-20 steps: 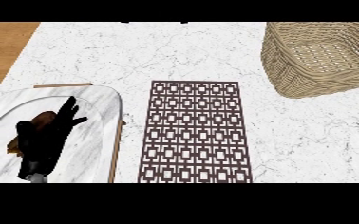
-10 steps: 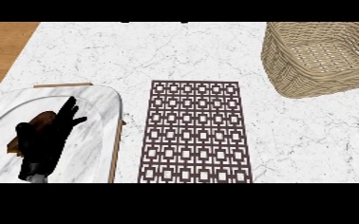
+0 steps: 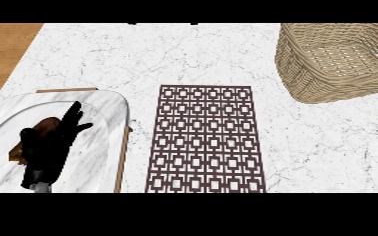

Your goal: Pick the croissant from the placemat and place it in the basket

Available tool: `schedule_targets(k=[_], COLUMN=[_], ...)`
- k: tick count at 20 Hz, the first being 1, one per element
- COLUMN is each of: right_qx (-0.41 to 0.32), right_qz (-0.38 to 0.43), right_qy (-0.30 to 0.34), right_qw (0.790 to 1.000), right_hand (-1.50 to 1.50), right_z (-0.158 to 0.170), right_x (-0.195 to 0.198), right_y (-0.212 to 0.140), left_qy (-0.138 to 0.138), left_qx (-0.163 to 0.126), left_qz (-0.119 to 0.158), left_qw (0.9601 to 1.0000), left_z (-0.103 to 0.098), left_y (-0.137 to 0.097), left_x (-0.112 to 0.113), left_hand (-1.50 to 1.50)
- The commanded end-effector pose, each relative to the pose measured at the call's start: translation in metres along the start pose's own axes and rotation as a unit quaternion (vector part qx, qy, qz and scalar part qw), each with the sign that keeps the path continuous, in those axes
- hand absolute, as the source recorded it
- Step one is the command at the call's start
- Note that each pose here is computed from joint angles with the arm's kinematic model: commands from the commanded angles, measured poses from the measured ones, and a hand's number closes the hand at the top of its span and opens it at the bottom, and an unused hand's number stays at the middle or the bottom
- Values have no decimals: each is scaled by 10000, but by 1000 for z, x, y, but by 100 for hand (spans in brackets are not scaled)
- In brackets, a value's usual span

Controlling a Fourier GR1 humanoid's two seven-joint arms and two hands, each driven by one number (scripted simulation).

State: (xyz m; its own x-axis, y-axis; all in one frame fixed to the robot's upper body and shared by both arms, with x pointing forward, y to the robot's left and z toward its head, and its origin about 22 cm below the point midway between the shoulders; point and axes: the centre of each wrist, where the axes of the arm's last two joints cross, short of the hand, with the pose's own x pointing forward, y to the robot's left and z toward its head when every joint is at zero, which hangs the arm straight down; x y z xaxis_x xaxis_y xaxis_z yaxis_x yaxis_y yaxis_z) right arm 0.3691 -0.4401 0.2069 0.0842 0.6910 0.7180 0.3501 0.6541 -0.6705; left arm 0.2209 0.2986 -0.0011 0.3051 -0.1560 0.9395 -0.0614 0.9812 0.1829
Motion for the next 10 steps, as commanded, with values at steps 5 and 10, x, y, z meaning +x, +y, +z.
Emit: schedule_targets(k=[5,10], right_qx=[-509,-918], right_qz=[-777,-977], right_qy=[197,569], right_qw=[9955,9893], right_hand=[-150,-150], right_z=[-8,-2], right_x=[-13,-28], right_y=[-21,-78], left_qy=[1072,1084], left_qx=[-216,-139], left_qz=[176,117], left_qw=[9938,9939], left_z=[0,4], left_y=[-12,-3], left_x=[-43,-38], left_hand=[0,0])
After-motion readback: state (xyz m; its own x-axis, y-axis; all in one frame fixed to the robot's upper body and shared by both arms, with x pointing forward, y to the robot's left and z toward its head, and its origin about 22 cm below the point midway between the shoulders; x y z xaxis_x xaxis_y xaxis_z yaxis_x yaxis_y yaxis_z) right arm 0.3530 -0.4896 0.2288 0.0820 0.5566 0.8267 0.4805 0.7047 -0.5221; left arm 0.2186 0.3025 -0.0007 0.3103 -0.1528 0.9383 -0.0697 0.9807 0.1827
